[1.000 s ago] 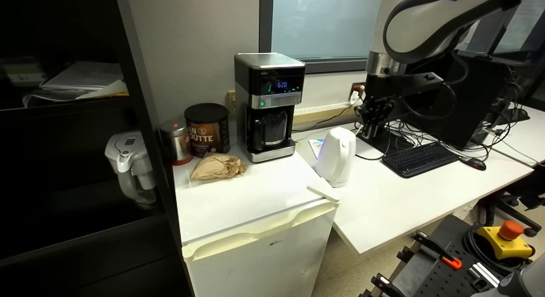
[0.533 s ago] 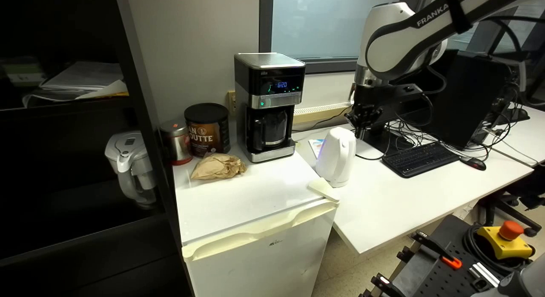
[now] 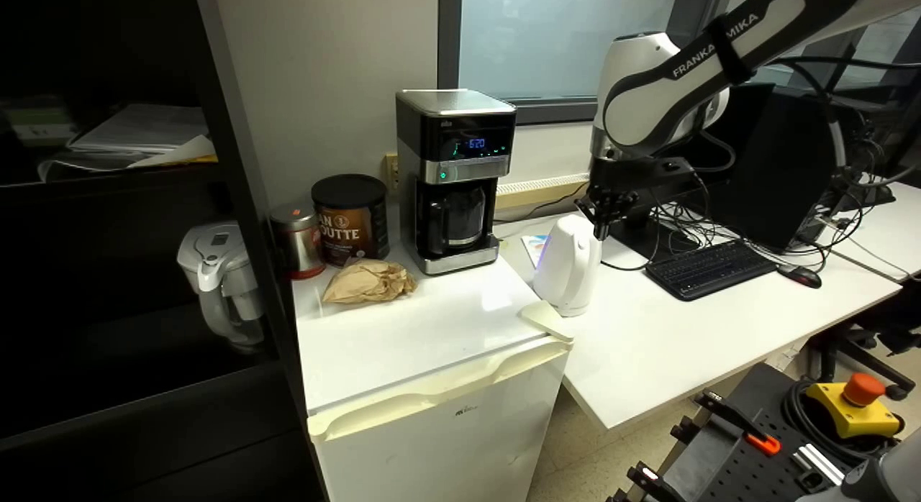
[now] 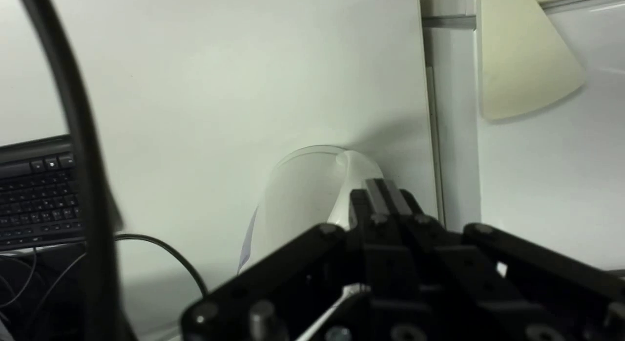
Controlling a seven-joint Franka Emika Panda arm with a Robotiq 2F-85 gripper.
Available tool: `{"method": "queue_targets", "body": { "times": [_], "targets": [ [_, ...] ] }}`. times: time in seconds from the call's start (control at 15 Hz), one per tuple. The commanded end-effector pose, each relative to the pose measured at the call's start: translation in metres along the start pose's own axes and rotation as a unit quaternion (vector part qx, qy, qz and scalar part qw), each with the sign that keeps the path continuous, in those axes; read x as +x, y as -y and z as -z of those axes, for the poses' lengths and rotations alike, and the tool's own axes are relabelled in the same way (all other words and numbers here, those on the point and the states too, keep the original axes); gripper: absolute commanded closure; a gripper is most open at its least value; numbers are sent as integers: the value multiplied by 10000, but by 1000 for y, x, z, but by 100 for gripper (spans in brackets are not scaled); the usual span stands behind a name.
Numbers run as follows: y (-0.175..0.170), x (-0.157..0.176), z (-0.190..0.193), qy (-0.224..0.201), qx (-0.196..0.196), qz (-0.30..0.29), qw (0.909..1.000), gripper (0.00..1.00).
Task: Press the button on the white kettle
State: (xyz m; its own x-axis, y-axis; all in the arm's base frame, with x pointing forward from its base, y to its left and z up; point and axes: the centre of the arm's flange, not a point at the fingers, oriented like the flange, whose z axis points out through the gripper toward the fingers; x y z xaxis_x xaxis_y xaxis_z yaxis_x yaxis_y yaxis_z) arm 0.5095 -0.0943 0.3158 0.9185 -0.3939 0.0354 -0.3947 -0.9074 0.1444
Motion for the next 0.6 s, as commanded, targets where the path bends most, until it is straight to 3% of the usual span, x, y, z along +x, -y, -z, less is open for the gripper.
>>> {"method": "queue_targets", "body": {
  "times": [0.0, 0.53],
  "targets": [
    [2, 19, -13, -221, -130, -253, 9994, 95],
    [4, 39, -35, -570, -152, -483, 9971, 96]
  ]
}}
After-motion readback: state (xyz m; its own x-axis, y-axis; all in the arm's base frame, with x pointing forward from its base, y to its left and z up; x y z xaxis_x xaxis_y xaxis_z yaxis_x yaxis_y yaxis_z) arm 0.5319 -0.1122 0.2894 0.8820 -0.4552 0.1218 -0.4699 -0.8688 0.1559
